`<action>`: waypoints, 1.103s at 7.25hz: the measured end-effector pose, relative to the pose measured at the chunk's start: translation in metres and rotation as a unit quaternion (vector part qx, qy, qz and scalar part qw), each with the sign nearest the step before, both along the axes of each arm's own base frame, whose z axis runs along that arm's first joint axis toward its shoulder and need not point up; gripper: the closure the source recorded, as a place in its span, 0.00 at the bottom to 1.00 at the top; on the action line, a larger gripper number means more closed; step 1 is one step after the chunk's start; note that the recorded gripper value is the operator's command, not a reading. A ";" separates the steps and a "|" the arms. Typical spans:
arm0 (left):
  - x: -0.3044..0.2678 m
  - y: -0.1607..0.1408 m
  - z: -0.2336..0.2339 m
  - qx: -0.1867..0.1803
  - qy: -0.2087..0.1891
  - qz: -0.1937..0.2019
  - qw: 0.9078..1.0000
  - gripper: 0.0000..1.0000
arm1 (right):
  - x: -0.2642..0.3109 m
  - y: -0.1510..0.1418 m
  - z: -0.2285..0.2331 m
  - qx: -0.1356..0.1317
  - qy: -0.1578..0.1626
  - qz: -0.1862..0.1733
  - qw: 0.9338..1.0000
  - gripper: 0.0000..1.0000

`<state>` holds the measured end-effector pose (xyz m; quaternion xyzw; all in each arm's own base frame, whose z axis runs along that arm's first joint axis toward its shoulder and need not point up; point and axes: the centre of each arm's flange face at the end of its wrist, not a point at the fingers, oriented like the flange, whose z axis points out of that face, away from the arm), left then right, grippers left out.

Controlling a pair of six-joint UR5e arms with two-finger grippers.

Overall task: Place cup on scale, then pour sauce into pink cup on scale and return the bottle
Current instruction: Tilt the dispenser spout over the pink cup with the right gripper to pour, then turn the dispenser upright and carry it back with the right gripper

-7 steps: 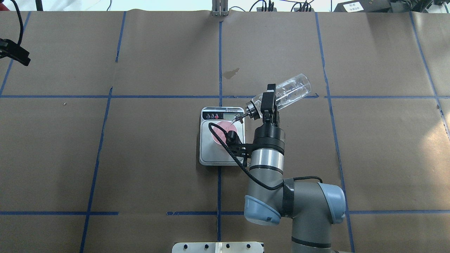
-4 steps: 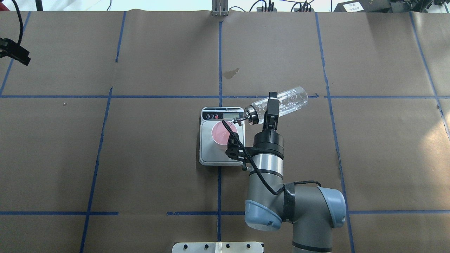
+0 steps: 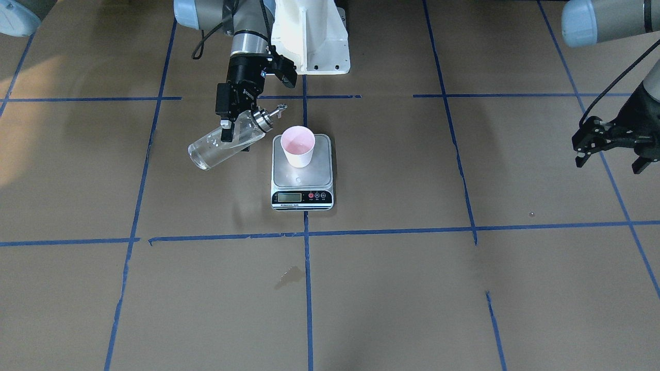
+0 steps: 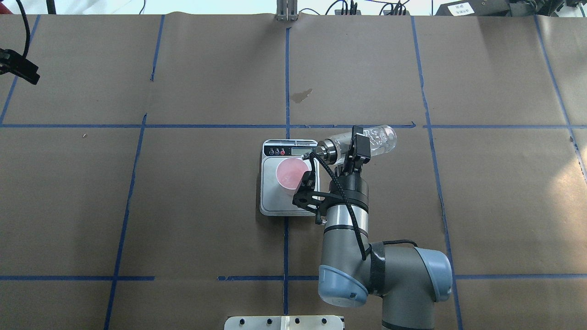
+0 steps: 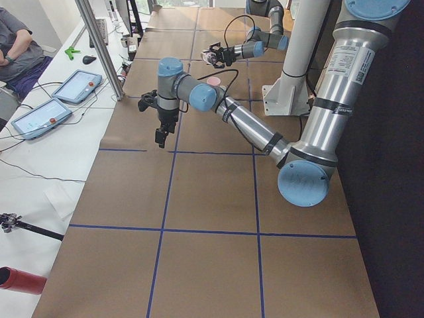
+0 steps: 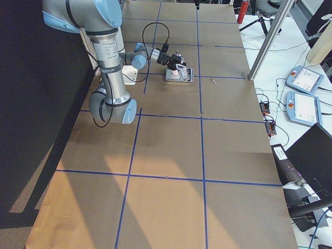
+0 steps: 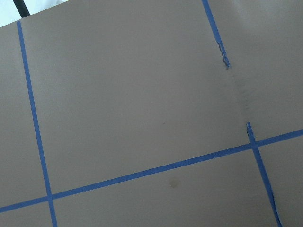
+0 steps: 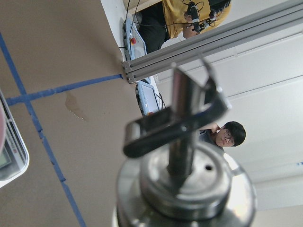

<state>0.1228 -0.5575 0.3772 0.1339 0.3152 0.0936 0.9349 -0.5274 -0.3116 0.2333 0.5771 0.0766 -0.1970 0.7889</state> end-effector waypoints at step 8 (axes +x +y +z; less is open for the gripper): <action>-0.001 -0.001 -0.011 0.003 0.007 -0.006 1.000 0.00 | 0.082 -0.025 0.023 -0.166 -0.338 0.077 0.923 1.00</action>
